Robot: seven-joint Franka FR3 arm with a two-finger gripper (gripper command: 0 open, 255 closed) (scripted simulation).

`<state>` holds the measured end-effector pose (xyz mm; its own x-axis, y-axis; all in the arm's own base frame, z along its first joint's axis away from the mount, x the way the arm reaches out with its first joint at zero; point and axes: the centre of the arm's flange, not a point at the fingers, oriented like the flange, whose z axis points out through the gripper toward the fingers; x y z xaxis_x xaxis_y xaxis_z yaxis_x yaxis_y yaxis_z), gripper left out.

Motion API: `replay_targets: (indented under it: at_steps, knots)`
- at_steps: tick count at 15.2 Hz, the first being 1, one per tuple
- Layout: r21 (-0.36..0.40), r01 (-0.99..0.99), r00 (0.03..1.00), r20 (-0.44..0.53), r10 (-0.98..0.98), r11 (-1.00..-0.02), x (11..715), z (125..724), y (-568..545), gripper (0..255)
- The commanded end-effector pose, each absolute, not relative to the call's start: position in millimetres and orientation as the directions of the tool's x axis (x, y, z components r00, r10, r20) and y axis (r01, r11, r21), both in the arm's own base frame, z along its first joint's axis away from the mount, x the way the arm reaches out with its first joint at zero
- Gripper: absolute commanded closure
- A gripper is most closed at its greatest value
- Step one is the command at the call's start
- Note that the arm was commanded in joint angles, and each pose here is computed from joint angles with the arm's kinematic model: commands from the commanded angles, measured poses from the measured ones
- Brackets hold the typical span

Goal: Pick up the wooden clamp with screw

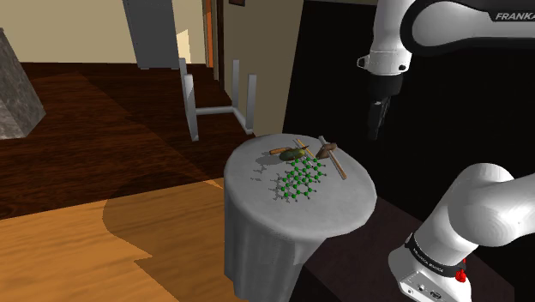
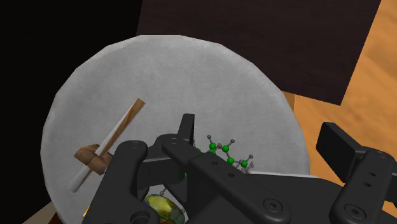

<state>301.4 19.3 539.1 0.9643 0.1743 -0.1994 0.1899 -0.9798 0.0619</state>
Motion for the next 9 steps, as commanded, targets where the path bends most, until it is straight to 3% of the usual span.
replay_targets:
  at_steps: [1,9]
  knots:
    - [0.062,0.19,0.964,-0.199,0.174,-0.98,301.4,539.1,19.3,0]
    - [0.076,0.045,0.997,-0.074,0.039,-0.996,328.7,460.9,-34.6,0]
